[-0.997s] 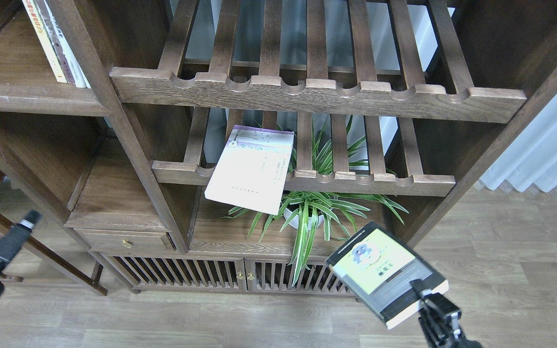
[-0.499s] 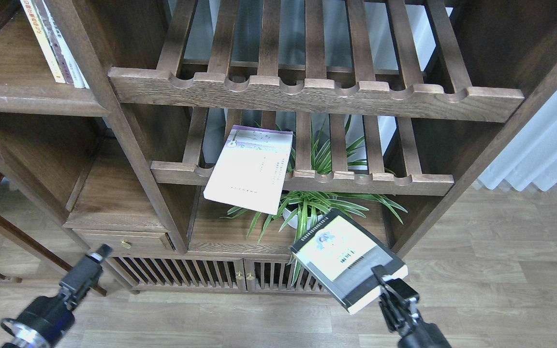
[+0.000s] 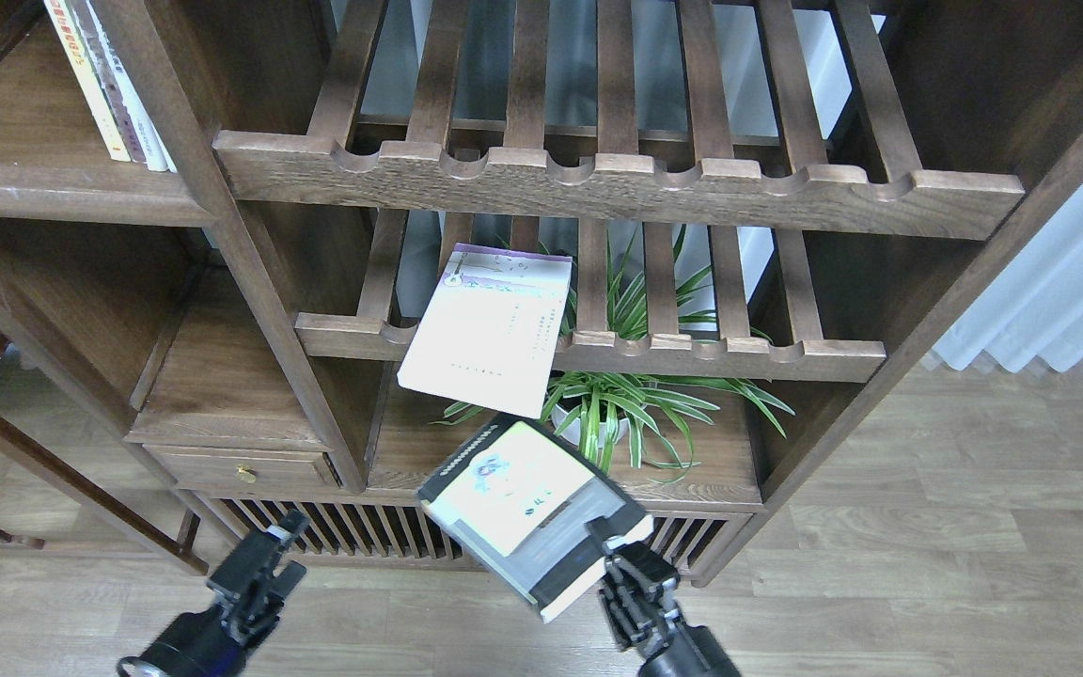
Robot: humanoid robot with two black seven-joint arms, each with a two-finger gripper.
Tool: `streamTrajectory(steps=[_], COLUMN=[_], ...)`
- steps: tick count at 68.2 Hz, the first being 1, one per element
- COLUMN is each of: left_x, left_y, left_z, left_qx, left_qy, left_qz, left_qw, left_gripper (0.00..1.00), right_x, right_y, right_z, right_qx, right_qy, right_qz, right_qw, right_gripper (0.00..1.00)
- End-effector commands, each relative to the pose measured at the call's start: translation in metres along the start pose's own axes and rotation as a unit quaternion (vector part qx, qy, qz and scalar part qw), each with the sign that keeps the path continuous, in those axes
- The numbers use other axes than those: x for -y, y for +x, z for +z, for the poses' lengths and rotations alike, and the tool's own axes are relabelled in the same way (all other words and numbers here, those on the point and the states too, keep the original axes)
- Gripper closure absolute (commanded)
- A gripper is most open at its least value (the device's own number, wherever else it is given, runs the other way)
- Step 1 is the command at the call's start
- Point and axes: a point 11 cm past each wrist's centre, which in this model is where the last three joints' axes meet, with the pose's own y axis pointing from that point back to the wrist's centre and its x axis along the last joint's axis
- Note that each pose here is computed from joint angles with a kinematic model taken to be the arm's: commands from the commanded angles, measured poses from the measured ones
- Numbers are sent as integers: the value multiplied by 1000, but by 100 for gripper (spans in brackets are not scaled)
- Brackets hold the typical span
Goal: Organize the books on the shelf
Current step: 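Grasp the white-and-green book with the left gripper beside the right gripper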
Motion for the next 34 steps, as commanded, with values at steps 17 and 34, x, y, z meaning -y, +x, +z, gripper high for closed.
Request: streamTrajectory(steps=[17, 34], left_x=[19, 34], left_y=[-12, -21], left_z=[-34, -59], left_qx=[-34, -60], left_qy=[16, 25], left_qz=[-28, -48], left_qw=[999, 997], left_gripper=[1, 1], right_x=[5, 0], right_y=[2, 5], right_z=[26, 33], right_qx=[-4, -10], right_qy=[-36, -48], right_qz=[-4, 1], right_qw=[999, 999], right_gripper=[93, 92])
